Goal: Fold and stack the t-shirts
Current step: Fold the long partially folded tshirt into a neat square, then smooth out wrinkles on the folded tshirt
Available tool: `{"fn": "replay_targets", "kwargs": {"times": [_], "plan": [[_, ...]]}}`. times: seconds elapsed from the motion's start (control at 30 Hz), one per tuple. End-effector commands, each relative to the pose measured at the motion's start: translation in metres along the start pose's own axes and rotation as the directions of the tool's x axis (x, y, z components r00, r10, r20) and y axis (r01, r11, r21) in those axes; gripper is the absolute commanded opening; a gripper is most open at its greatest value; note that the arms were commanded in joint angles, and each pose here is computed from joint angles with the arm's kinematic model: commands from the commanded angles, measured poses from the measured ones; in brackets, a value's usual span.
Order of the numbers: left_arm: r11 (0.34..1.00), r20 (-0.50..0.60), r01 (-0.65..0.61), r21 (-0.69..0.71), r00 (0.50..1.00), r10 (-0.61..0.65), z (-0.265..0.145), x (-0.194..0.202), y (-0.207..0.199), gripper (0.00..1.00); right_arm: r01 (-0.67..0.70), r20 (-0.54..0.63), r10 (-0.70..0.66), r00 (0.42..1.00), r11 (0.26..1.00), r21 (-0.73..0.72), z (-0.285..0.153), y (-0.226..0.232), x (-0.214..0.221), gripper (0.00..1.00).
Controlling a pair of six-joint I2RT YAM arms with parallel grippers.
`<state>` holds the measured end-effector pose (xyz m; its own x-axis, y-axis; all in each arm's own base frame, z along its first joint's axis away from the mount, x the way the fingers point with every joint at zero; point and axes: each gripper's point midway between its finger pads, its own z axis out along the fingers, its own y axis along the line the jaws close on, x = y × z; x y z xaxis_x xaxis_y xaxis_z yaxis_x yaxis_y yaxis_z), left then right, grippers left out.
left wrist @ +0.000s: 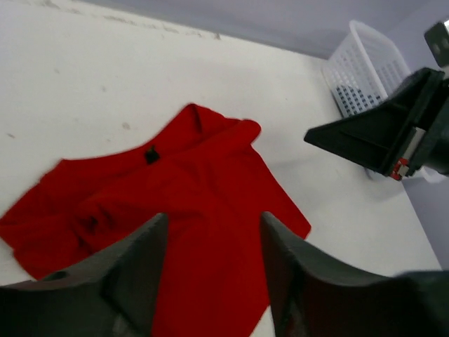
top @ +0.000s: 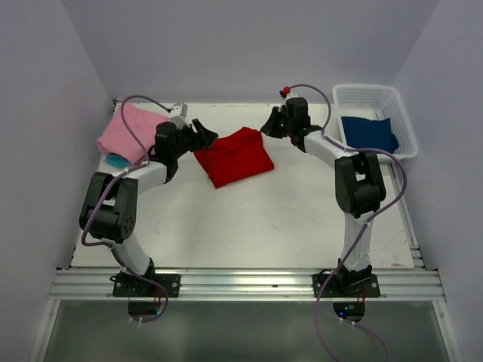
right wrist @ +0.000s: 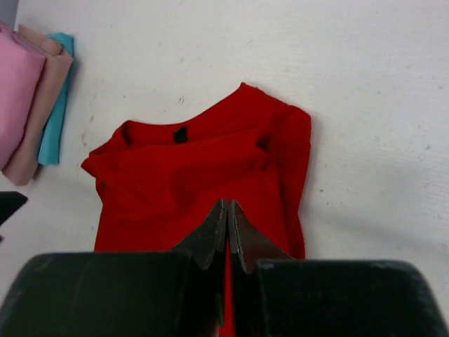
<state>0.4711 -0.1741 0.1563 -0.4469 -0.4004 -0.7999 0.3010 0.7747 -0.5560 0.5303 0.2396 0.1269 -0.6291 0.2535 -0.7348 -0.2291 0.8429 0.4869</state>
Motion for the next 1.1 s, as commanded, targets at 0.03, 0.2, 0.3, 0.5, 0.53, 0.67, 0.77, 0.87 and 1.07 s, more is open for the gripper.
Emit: {"fn": "replay_targets", "kwargs": {"times": [0.03,0.2,0.3,0.5,0.53,0.67,0.77,0.87,1.07], "plan": [[0.979,-0.160,0.023,0.205,0.987,0.010,0.008,0.048,-0.041,0.44,-0.042,-0.104,0.032,0.994,0.994,-0.096,0.006,0.014,0.021,0.00],[0.959,-0.264,0.048,0.279,0.964,0.029,0.016,0.098,-0.070,0.28,-0.098,-0.195,0.077,0.978,0.990,-0.104,0.010,0.016,0.064,0.00],[0.960,-0.297,0.060,0.274,0.955,0.025,0.019,0.122,-0.072,0.26,-0.120,-0.248,0.094,0.964,0.988,-0.093,0.013,0.012,0.091,0.00],[0.975,-0.345,0.089,0.204,0.938,-0.014,0.019,0.154,-0.051,0.23,-0.133,-0.328,0.107,0.939,0.989,-0.058,0.016,0.002,0.140,0.00],[0.979,-0.363,0.090,0.181,0.932,-0.018,0.018,0.162,-0.044,0.22,-0.130,-0.335,0.106,0.936,0.990,-0.053,0.015,0.001,0.146,0.00],[0.993,-0.396,0.064,0.097,0.918,-0.021,0.014,0.176,-0.024,0.20,-0.101,-0.369,0.092,0.925,0.995,-0.006,0.002,-0.010,0.174,0.00],[0.996,-0.435,0.065,0.055,0.900,-0.034,-0.001,0.194,-0.013,0.18,-0.071,-0.369,0.079,0.926,0.997,0.035,-0.012,-0.018,0.185,0.00],[0.996,-0.450,0.079,0.044,0.891,-0.051,-0.013,0.202,-0.012,0.16,-0.050,-0.377,0.068,0.924,0.997,0.056,-0.032,-0.022,0.197,0.00],[0.995,-0.499,0.087,0.051,0.865,-0.051,-0.059,0.230,-0.037,0.14,-0.015,-0.410,0.053,0.911,0.995,0.097,-0.079,-0.025,0.228,0.00]]}}
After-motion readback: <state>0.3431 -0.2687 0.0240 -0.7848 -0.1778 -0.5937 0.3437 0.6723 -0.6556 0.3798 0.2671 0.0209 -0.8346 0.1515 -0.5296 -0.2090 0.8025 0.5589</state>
